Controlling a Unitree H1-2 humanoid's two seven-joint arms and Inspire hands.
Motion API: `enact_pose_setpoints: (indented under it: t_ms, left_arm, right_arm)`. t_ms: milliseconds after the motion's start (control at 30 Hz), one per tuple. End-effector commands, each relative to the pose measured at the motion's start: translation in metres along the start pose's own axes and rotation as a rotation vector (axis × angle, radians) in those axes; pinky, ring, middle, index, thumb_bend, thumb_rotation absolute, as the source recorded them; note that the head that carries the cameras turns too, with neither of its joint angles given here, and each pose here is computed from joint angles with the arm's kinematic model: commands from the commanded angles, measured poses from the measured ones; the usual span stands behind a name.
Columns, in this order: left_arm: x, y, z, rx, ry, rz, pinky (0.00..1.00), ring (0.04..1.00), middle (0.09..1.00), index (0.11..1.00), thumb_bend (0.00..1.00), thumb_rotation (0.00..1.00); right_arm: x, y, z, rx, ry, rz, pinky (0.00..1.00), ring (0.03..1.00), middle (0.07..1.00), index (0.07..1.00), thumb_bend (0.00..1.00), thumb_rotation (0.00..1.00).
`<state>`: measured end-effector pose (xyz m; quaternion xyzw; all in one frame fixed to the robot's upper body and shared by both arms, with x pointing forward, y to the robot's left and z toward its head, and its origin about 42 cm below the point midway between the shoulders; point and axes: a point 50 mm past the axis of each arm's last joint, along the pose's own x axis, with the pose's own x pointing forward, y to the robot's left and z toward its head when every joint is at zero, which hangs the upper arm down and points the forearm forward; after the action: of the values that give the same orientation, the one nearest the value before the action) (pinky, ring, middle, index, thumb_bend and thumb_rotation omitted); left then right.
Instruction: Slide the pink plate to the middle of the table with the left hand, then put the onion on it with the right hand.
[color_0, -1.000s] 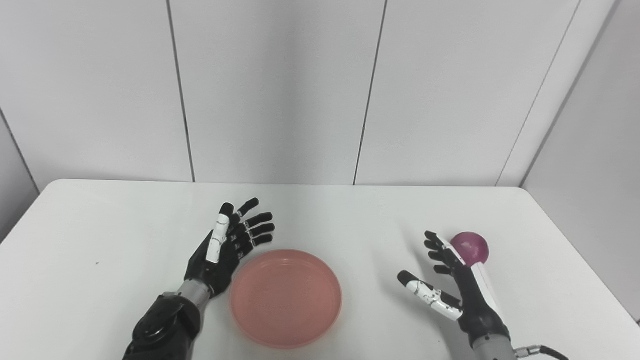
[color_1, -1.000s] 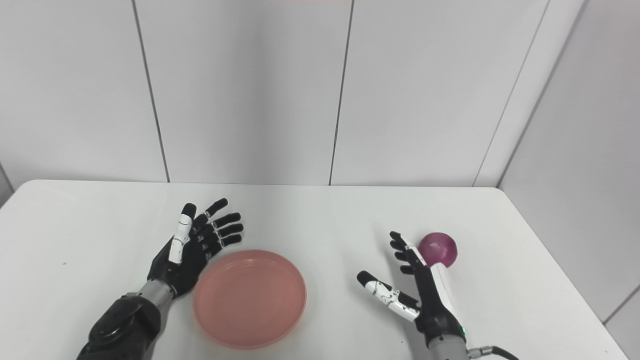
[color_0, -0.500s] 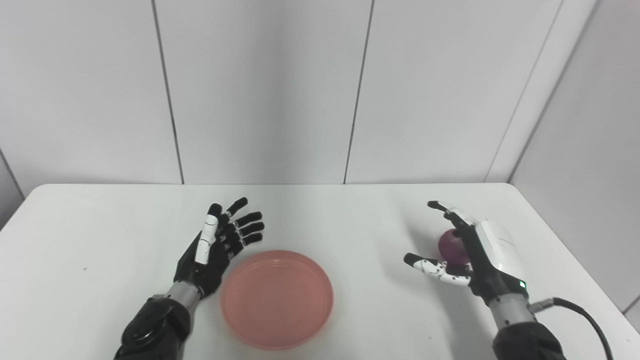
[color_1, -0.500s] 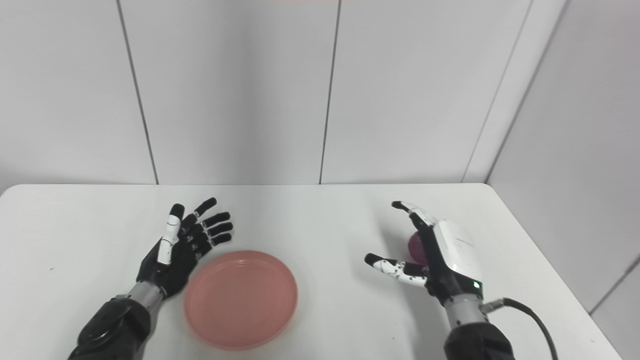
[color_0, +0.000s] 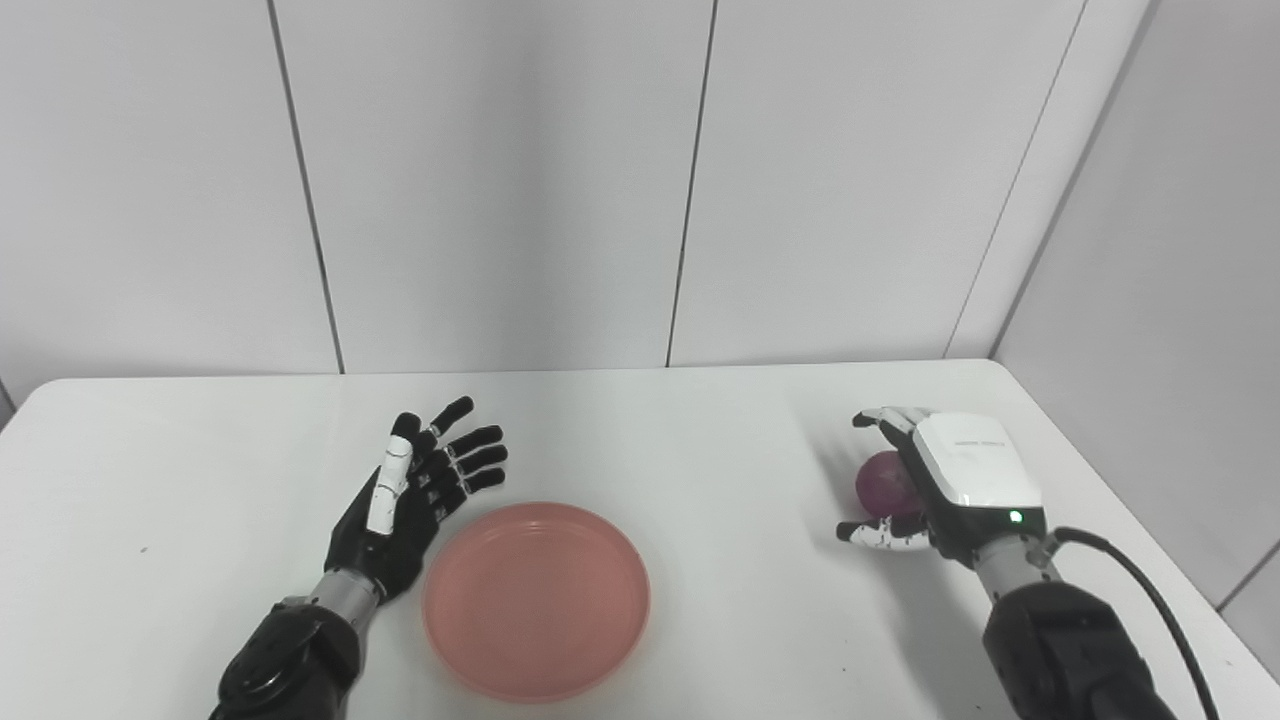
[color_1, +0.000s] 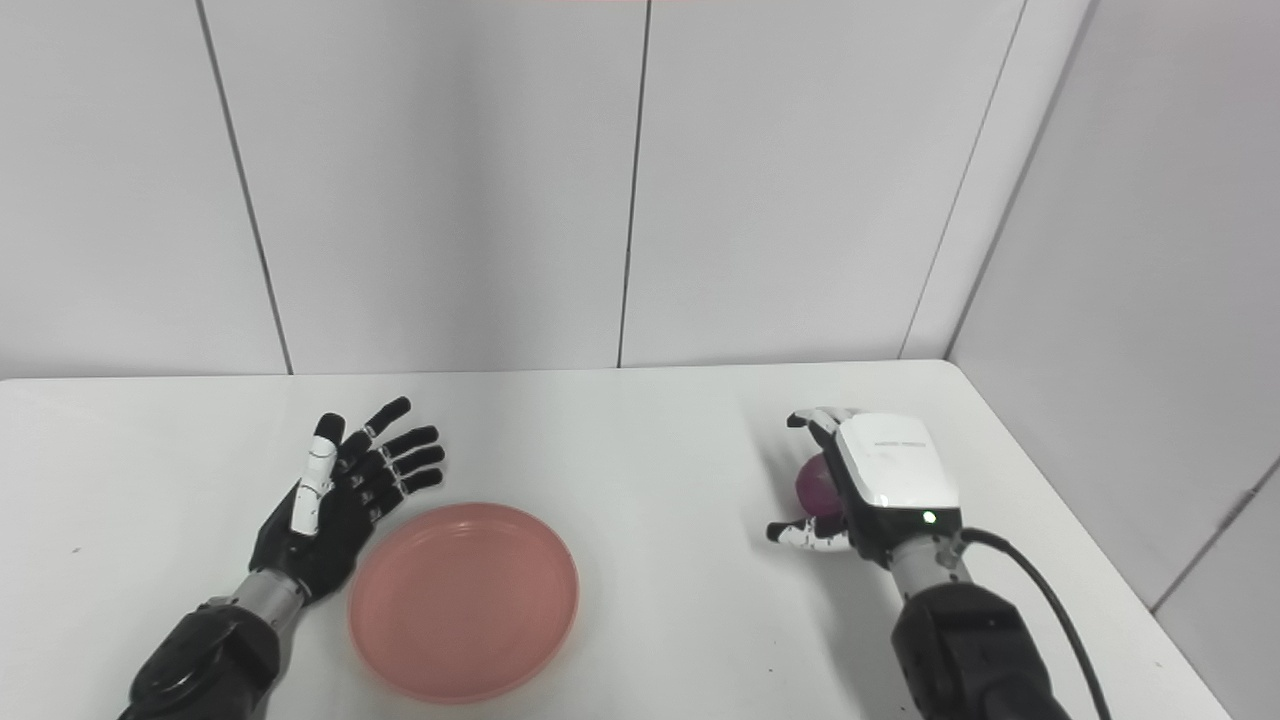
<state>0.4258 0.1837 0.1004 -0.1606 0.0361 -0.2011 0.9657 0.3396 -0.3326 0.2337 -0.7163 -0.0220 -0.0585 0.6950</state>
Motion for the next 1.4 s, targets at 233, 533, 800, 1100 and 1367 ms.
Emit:
enact_pose_setpoints:
  t_ms: [233, 533, 800, 1100, 1367]
  left_arm:
    - [-0.030, 0.021, -0.045, -0.044, 0.183, 0.078, 0.76, 0.767, 0.766, 0.885, 0.78, 0.87]
    - [-0.029, 0.021, -0.047, -0.039, 0.185, 0.075, 0.75, 0.767, 0.766, 0.881, 0.79, 0.86]
    - [-0.029, 0.020, -0.047, -0.047, 0.192, 0.082, 0.76, 0.771, 0.769, 0.874, 0.78, 0.86]
    - [-0.031, 0.021, -0.046, -0.052, 0.186, 0.076, 0.77, 0.774, 0.774, 0.879, 0.77, 0.86]
    - [-0.032, 0.020, -0.047, -0.045, 0.192, 0.077, 0.77, 0.774, 0.781, 0.871, 0.76, 0.88]
  right_arm:
    - [0.024, -0.013, -0.015, -0.108, 0.032, -0.028, 0.95, 0.851, 0.819, 0.786, 1.00, 0.40]
    - [0.035, -0.014, -0.025, -0.132, 0.075, 0.048, 0.94, 0.865, 0.845, 0.807, 1.00, 0.44]
    - [0.039, -0.003, -0.030, -0.044, 0.088, 0.109, 0.73, 0.845, 0.852, 0.811, 0.99, 0.38]
    - [0.037, 0.014, -0.035, 0.029, 0.104, 0.156, 0.53, 0.800, 0.842, 0.797, 0.99, 0.30]
    - [0.037, 0.027, -0.039, 0.082, 0.131, 0.181, 0.55, 0.766, 0.821, 0.789, 0.95, 0.25]
